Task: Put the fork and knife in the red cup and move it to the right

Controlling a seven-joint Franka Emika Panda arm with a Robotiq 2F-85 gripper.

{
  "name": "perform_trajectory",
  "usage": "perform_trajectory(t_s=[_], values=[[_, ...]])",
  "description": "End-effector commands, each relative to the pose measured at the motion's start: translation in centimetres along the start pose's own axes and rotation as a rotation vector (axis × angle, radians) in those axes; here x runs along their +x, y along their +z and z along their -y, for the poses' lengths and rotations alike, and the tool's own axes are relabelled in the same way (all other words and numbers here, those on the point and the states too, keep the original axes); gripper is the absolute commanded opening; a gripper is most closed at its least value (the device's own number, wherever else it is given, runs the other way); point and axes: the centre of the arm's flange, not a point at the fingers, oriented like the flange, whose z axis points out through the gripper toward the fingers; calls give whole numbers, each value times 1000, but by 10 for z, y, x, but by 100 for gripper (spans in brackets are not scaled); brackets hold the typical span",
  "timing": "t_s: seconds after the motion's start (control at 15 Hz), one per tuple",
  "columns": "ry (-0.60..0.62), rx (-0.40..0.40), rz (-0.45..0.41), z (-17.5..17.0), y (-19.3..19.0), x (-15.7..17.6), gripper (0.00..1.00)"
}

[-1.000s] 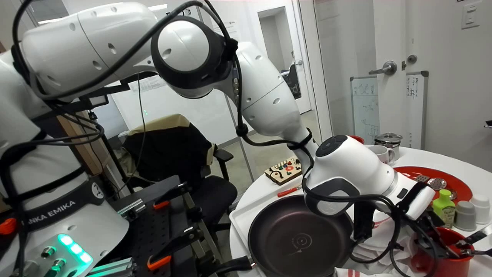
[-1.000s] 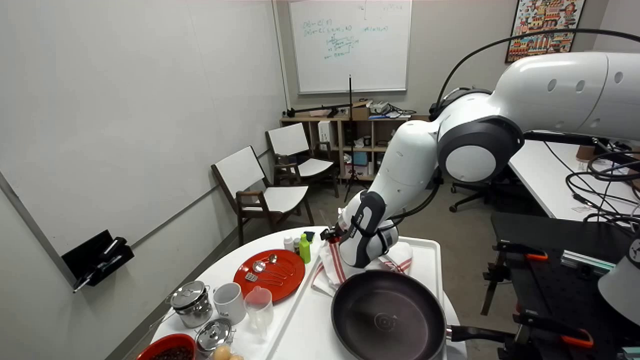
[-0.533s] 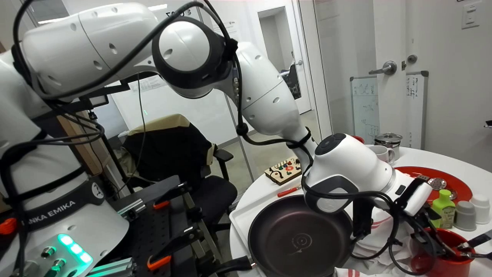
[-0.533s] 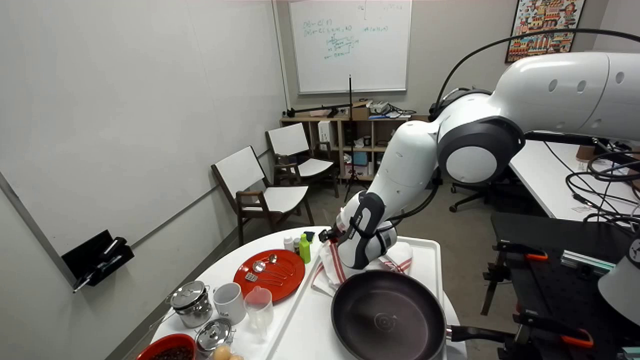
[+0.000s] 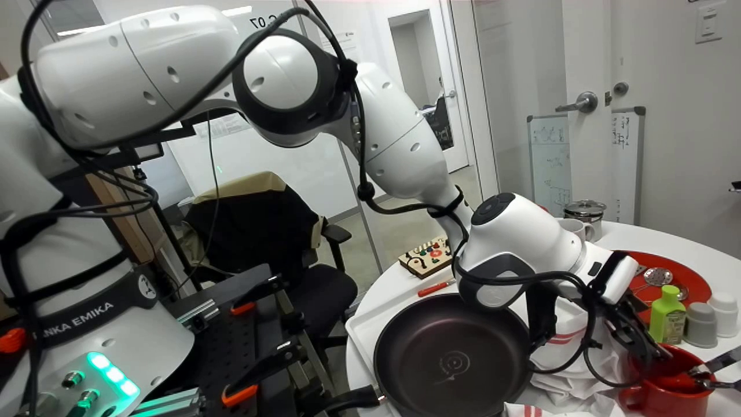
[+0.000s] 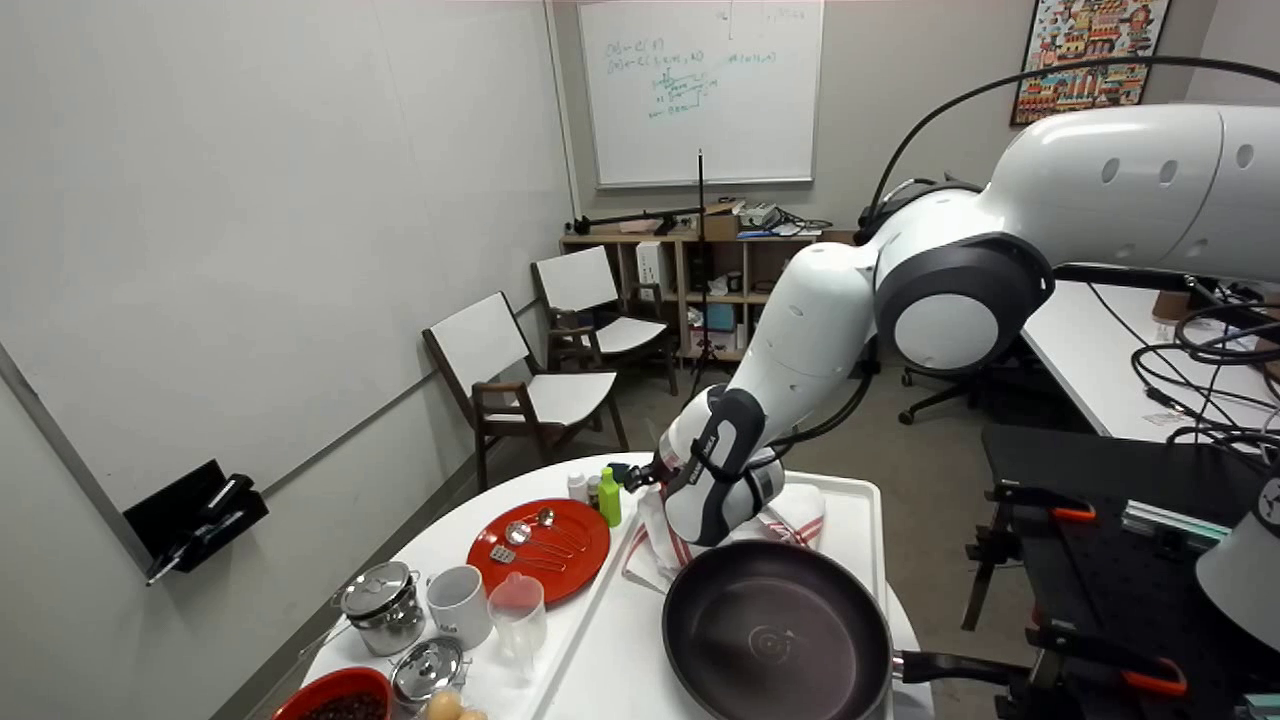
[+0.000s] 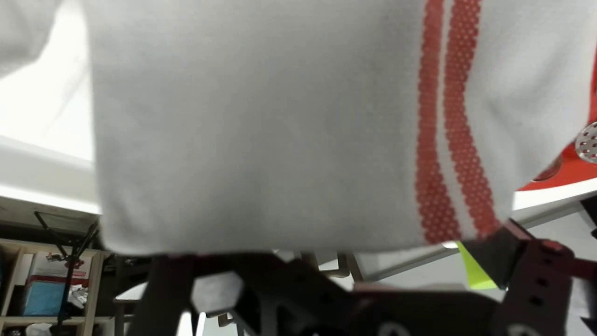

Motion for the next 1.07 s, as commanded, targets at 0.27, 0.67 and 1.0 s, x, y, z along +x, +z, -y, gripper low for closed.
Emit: perform_trajectory(t_s=[0.27,0.67,1.0], values=[[-11,89,-26,-7,-42,27,100],[-75,207,189,-5,-66,50,100],[-90,178,327,-33,-74,56,100]])
